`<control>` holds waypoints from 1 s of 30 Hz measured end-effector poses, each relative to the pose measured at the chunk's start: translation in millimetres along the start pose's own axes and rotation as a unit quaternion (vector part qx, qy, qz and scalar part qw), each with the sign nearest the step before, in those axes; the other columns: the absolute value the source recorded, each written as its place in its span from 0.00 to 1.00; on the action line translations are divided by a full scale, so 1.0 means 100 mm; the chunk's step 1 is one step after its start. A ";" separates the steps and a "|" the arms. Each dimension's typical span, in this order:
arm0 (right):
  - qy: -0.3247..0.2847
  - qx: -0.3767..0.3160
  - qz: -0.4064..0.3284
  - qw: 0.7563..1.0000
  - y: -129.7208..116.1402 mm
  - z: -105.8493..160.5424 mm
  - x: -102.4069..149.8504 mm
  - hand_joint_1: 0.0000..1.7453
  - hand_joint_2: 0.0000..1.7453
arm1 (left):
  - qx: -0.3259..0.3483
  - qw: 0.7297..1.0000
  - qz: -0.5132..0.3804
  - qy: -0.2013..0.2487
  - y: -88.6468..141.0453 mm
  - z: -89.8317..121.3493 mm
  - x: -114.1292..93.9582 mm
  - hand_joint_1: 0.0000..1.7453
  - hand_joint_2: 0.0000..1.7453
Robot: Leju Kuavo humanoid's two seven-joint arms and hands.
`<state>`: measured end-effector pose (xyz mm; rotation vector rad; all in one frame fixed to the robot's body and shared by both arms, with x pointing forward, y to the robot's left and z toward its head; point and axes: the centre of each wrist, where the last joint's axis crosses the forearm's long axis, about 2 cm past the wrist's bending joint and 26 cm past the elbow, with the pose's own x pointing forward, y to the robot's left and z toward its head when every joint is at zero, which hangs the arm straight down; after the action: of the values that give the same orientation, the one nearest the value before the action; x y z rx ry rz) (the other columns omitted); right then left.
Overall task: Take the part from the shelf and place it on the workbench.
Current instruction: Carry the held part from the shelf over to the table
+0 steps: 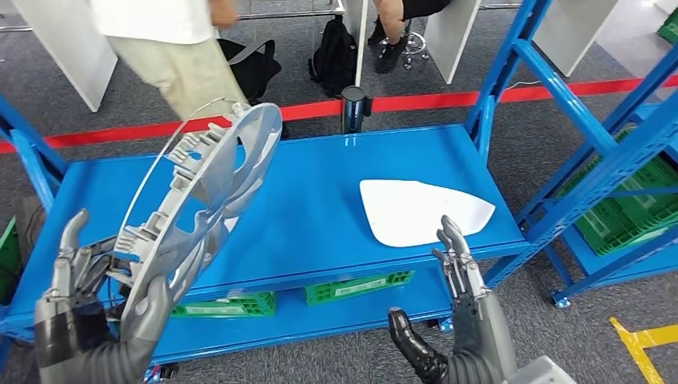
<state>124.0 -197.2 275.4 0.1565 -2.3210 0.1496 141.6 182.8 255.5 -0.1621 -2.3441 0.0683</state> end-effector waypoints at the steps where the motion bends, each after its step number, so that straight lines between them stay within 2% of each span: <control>1: 0.000 0.000 0.000 1.000 0.00 0.00 0.00 0.00 1.00 | 0.000 1.000 -0.001 0.000 0.00 0.00 0.00 1.00 1.00; 30: 0.005 0.001 0.000 1.000 0.01 0.02 0.01 0.00 1.00 | -0.014 0.999 -0.042 0.006 -0.01 0.01 0.02 1.00 1.00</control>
<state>121.9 -196.7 274.7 0.1555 -2.3111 0.1516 139.4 182.3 256.0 -0.0771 -2.3379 -0.0061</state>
